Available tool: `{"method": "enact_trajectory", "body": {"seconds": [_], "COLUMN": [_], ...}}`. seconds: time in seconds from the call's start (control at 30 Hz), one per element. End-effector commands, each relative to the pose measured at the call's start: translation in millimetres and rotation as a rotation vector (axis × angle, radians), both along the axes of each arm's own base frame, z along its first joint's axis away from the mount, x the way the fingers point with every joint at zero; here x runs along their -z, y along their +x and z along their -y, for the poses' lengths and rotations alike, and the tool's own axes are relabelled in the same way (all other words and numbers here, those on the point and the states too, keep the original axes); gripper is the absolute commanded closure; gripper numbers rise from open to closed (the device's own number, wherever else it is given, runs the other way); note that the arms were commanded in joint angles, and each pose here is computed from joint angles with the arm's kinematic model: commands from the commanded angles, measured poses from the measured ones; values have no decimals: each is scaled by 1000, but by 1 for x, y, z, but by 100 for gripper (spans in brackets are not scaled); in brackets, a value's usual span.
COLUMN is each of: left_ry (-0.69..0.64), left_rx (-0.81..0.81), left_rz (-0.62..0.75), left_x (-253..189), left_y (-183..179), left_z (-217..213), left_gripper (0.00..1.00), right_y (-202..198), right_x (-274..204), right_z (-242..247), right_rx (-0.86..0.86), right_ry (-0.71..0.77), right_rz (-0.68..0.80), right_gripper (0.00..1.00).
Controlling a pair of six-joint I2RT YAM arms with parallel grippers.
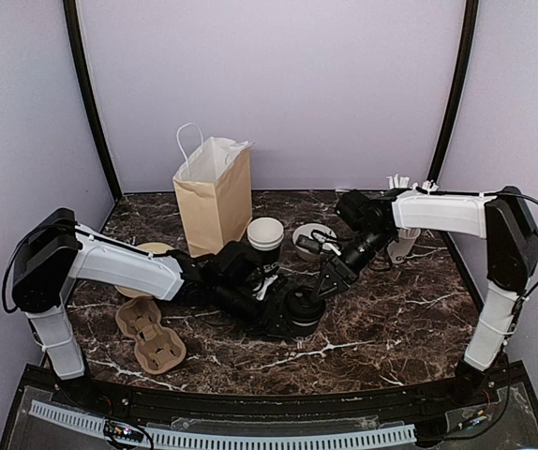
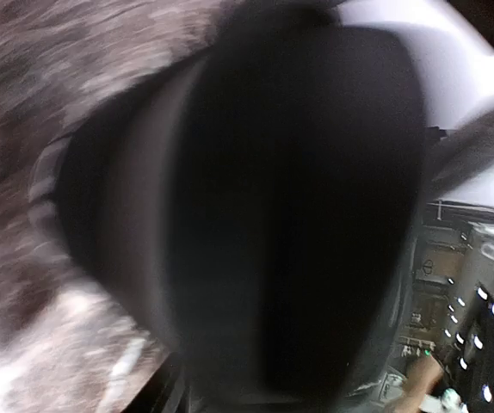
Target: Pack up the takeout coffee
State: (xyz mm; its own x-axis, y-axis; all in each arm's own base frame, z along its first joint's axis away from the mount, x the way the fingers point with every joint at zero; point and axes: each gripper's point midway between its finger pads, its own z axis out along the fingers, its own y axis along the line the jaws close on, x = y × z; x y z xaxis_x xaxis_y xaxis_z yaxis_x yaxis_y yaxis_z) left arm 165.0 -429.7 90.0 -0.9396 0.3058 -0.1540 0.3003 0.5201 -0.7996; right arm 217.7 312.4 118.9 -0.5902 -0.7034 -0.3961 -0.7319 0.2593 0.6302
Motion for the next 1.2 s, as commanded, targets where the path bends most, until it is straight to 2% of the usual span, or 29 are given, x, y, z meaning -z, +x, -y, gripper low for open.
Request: {"method": "enact_trajectory", "body": {"seconds": [0.0, 0.1, 0.27, 0.5, 0.67, 0.8, 0.97, 1.17], "left_ry": [240, 113, 25, 118, 199, 166, 109, 61], "left_rx": [-98, -14, 8, 14, -78, -179, -222, -214], "left_rz": [117, 268, 328, 358, 384, 364, 353, 279], "left_x": [38, -20, -61, -82, -78, -76, -77, -67], "left_y": [22, 19, 13, 18, 47, 67, 90, 84], "left_z": [-32, -1, 7, -9, -27, -36, -30, -22], "left_gripper": [49, 43, 38, 36, 36, 41, 45, 53], "right_y": [-7, 0, 7, 5, 1, -8, -15, -9], "right_x": [-2, -25, -47, -41, -26, -21, -11, -11], "right_z": [0, -2, -1, 16, 32, 40, 45, 43], "right_rx": [-37, -43, -43, 1, 28, 43, 53, 74], "right_ry": [-13, 34, 58, -9, -82, -95, -108, -91], "right_rz": [10, 31, 75, 110, 130, 109, 64, 35], "right_gripper": [38, 34, 28, 21, 20, 25, 39, 51]}}
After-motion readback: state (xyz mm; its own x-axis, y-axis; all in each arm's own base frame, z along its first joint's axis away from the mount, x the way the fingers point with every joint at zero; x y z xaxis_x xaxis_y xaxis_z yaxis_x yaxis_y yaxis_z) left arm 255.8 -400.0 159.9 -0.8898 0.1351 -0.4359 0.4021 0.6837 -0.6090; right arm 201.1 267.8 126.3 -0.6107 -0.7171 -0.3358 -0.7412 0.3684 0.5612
